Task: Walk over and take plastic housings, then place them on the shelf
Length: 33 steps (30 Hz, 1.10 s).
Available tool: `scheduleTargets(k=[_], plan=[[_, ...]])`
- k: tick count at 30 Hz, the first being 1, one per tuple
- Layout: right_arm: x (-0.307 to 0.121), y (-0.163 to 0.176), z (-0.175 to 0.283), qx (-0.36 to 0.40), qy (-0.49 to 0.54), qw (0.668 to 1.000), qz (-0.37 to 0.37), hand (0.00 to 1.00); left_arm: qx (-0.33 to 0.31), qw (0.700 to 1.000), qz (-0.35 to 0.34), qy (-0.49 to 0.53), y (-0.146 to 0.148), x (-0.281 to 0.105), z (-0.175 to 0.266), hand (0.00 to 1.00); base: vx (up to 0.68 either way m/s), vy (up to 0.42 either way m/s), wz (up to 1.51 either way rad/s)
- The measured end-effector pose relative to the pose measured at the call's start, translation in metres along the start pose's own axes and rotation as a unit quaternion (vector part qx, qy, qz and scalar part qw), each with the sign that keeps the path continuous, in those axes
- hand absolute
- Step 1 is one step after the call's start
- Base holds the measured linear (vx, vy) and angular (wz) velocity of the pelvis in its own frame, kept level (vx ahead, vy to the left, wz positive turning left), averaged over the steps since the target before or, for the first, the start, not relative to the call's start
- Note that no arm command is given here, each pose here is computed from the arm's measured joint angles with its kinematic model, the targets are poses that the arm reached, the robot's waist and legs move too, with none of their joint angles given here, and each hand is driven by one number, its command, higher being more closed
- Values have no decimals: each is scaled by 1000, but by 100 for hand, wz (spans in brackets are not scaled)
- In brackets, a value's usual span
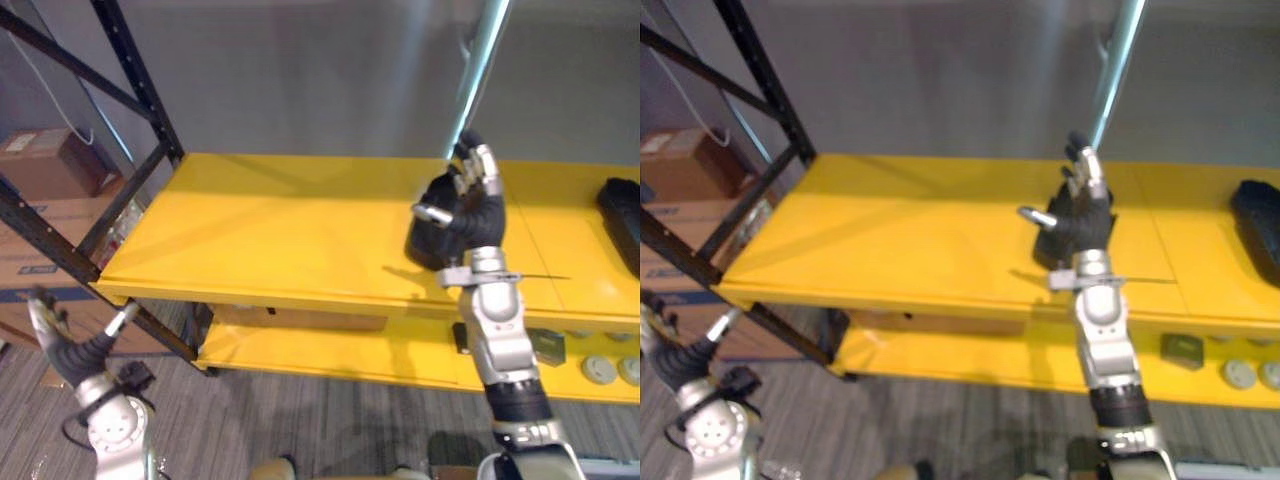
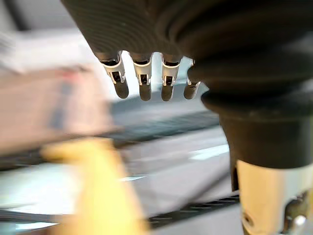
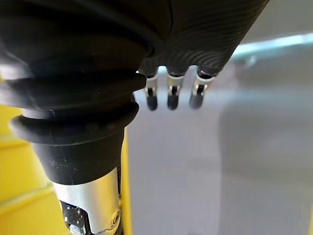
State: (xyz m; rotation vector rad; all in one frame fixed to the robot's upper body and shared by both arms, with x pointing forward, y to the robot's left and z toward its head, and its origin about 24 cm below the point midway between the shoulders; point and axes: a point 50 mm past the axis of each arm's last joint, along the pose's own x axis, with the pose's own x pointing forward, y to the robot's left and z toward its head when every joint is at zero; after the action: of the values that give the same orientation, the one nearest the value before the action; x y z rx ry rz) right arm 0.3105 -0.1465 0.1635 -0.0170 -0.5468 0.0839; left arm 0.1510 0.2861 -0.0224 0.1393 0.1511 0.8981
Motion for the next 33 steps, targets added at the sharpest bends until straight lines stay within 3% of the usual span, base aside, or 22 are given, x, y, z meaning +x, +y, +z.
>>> scheduleTargets(k=[6, 18, 33], plan=[[8, 24, -18, 10, 56, 997, 50, 0, 63, 985, -62, 146, 0, -30, -65, 0, -4, -16, 11], [4, 27, -43, 20, 152, 985, 78, 0, 67, 940, -114, 315, 22, -69, -119, 0, -6, -11, -4], [-4, 12, -65, 9, 254, 967, 31, 0, 63, 939, -144, 306, 7, -71, -117, 0, -1, -1, -1]])
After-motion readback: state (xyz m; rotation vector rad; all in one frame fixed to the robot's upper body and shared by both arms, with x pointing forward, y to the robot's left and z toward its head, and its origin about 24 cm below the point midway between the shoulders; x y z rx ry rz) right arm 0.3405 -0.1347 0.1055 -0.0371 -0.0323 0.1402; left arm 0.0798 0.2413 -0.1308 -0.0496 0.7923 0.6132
